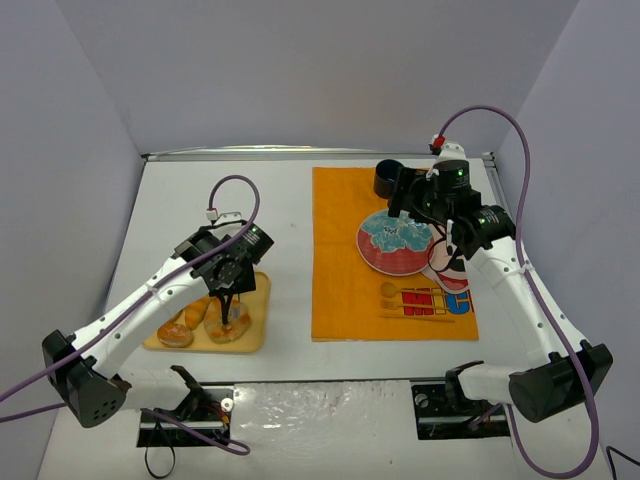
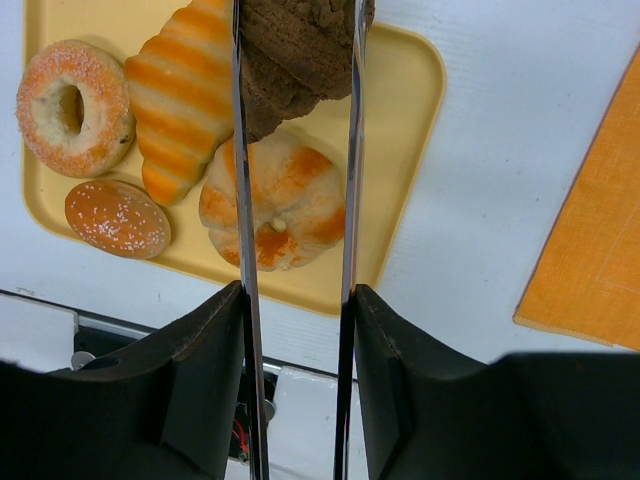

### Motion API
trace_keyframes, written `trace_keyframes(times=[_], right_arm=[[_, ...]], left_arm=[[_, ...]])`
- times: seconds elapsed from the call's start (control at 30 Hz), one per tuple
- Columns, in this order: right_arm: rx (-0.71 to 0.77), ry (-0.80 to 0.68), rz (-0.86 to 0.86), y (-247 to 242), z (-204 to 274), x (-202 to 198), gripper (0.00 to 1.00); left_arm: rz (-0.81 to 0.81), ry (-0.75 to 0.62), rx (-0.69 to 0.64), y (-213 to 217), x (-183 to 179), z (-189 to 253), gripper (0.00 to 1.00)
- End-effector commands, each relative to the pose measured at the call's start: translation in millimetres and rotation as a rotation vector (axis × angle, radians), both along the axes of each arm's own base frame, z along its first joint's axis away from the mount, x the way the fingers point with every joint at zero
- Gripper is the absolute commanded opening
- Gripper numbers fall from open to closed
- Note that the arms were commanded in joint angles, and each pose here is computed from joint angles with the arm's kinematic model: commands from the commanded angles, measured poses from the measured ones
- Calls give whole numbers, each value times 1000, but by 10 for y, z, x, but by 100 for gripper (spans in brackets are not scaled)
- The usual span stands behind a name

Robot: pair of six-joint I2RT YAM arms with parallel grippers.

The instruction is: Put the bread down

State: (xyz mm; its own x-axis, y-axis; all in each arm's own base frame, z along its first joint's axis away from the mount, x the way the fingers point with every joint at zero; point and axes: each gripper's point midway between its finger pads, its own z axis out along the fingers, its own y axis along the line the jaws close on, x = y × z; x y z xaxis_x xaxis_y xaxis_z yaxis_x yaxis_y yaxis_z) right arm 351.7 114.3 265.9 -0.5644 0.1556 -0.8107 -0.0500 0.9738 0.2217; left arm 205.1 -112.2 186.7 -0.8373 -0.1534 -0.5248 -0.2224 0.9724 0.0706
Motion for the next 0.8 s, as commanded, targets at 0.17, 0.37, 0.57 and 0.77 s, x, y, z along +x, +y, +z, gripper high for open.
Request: trace_keyframes(times=[0.17, 0.37, 0.57, 0.77], right_arm=[[-4, -82, -29, -57, 278, 14, 100], [-17, -96, -75, -149, 317, 2, 100], [-39, -104, -152, -301, 342, -23, 100], [-79, -110, -264, -549, 374, -67, 100]], left_arm=[[-16, -101, -30, -108, 216, 310, 0], [-36, -107, -39, -188, 287, 366, 0], [-79, -122, -45, -377, 476, 470, 0], [-133, -145, -87, -717, 758, 595, 0]])
